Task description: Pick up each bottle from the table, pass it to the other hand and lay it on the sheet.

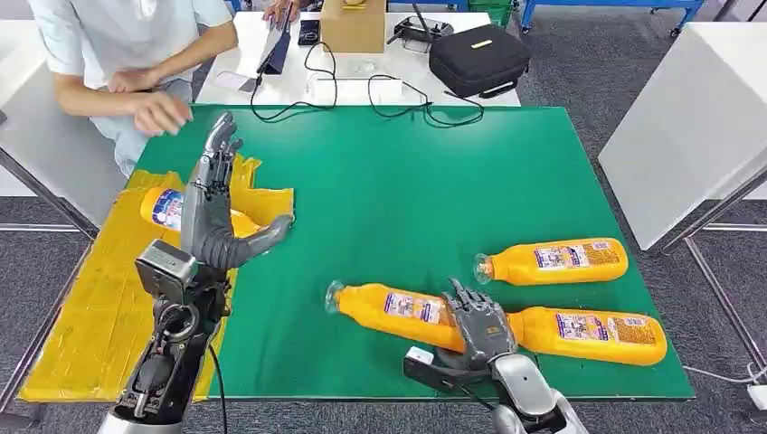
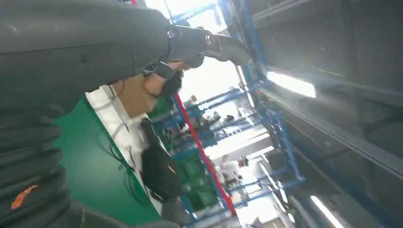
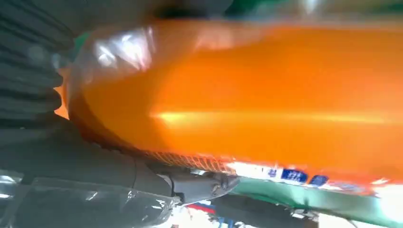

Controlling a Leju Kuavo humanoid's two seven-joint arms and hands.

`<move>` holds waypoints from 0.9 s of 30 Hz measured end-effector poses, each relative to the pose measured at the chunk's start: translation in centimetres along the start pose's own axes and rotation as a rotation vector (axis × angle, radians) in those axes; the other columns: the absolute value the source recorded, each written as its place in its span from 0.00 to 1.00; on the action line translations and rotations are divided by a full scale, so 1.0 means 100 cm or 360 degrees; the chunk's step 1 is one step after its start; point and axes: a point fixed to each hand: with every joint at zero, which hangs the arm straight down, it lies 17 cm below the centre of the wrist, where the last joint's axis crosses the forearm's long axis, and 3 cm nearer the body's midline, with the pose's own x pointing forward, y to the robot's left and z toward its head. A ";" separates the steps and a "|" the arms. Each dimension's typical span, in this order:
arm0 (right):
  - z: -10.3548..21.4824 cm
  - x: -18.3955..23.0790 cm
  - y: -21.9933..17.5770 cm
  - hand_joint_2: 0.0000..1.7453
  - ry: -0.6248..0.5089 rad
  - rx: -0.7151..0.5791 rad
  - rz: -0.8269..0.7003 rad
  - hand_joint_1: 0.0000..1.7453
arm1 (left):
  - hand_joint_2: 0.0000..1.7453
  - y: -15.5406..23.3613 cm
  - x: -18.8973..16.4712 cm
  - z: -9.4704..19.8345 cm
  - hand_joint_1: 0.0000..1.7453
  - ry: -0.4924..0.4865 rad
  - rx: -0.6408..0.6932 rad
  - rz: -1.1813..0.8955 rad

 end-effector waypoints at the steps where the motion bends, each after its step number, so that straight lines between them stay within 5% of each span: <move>1: -0.003 -0.004 0.002 1.00 0.0020 0.0000 0.0001 1.00 | 1.00 -0.004 0.005 0.001 0.00 -0.0013 -0.0015 0.0015; 13: -0.029 -0.021 -0.011 1.00 0.0130 -0.0170 -0.0088 1.00 | 1.00 -0.008 0.032 0.017 0.00 -0.0072 0.0023 0.0058; 19: -0.016 -0.024 -0.046 1.00 0.0156 -0.0485 -0.0566 1.00 | 1.00 -0.015 0.034 0.024 0.00 -0.0046 0.0020 0.0070; 27: 0.006 -0.044 -0.125 1.00 0.0138 -0.1107 -0.1145 1.00 | 1.00 -0.048 -0.008 0.031 0.00 0.0284 -0.0120 0.0337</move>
